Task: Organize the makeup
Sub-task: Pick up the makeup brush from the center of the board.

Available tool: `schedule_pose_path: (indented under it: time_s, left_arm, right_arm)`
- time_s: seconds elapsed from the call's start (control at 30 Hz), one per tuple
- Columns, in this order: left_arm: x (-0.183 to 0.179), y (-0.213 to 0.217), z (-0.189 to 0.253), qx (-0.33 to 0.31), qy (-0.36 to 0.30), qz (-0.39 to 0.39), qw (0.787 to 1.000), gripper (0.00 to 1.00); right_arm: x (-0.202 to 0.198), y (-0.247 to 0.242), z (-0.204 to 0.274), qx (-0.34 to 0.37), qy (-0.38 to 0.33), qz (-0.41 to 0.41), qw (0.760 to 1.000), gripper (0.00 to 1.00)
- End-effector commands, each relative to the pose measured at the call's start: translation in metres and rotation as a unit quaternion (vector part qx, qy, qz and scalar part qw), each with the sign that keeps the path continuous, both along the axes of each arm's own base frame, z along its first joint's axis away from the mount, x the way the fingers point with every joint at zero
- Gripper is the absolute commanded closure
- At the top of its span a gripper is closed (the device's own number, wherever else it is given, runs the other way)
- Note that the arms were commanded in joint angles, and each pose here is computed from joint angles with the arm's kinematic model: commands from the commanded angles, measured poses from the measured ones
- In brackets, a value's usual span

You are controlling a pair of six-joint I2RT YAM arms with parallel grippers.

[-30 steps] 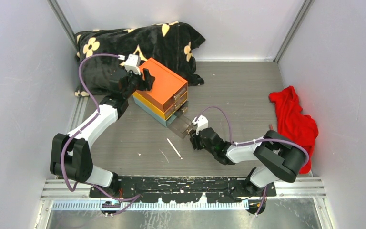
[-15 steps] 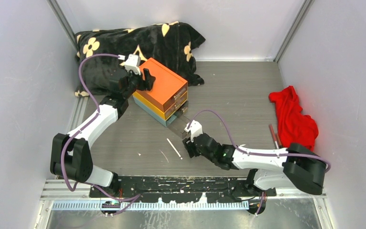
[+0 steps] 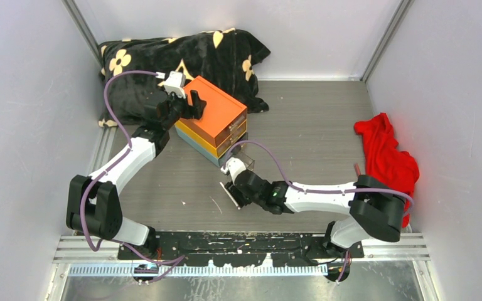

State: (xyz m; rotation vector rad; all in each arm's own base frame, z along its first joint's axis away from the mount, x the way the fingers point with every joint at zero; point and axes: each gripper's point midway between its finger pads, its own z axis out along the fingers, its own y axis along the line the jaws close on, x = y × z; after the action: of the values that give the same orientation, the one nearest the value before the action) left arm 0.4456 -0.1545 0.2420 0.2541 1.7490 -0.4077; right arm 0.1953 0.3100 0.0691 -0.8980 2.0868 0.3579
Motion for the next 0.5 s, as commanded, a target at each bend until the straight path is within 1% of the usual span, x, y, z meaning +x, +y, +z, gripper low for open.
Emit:
schedule_pose_path:
  time_s: [0.0,0.27,0.47]
  left_arm:
    - [-0.036,0.015,-0.109,0.039,0.186,0.019,0.982,0.25]
    - [-0.037,0.016,-0.103,0.038,0.181,0.02,0.983,0.24]
    - [-0.039,0.016,-0.102,0.036,0.179,0.02,0.983,0.24]
  right_arm:
    - [-0.014,0.017,0.0,0.018,0.022,0.018,0.999,0.47]
    - [-0.035,0.032,-0.007,0.009,0.035,0.041,0.998,0.47]
    - [-0.036,0.031,-0.024,-0.003,0.055,0.024,0.998,0.48]
